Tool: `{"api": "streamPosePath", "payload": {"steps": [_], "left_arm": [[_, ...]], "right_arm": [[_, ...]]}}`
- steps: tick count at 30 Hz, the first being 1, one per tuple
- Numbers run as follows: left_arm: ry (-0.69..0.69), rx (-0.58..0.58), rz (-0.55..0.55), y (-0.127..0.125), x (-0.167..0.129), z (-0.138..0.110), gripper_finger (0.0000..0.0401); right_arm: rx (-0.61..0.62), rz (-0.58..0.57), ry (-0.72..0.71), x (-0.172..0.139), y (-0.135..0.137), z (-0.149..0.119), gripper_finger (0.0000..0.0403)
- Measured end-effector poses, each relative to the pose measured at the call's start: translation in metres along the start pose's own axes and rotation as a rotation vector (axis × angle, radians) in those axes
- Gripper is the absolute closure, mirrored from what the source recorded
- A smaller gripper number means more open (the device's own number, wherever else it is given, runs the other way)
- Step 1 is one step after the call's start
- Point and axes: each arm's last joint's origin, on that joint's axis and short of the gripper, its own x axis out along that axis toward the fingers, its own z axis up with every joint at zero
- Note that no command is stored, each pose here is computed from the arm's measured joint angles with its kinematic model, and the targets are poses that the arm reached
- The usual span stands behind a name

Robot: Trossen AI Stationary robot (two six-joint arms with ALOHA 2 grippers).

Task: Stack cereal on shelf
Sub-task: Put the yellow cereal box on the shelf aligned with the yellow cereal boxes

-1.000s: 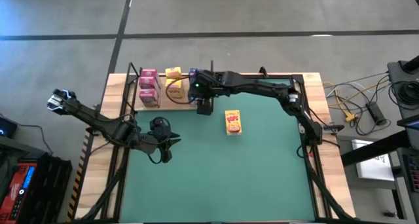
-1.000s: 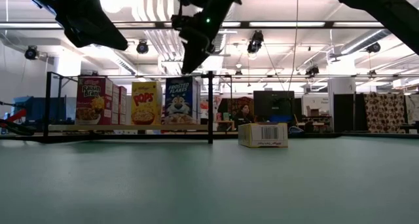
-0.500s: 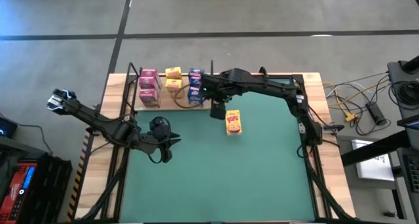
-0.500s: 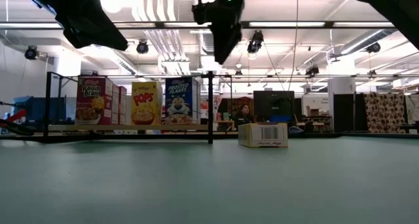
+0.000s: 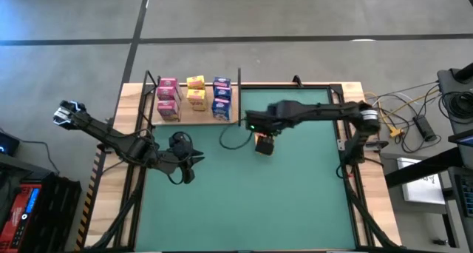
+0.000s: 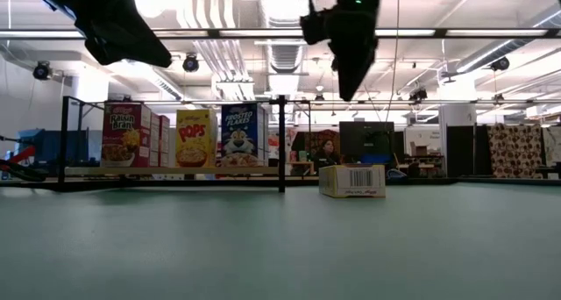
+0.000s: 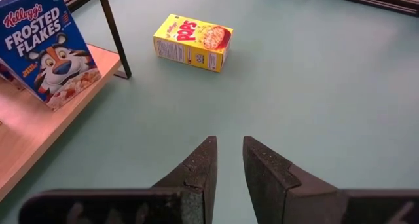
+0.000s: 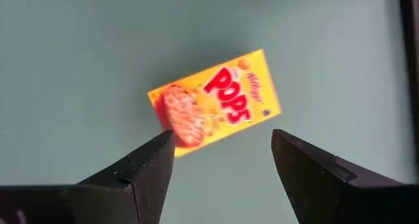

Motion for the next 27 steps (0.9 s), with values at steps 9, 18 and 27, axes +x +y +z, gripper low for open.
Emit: {"api": "streamPosePath", "payload": {"steps": [9, 18, 27], "left_arm": [[-0.012, -0.019, -0.003, -0.004, 0.005, 0.000, 0.0344], [-0.029, -0.047, -0.011, -0.009, 0.012, 0.000, 0.0344], [-0.038, -0.053, -0.017, -0.013, 0.017, 0.000, 0.0344]], "right_arm": [[0.102, 0.058, -0.123, 0.036, 0.029, -0.051, 0.0159], [0.126, -0.149, -0.228, 0.067, 0.053, -0.077, 0.0178], [0.326, -0.183, -0.293, 0.083, 0.054, -0.087, 0.0192]]}}
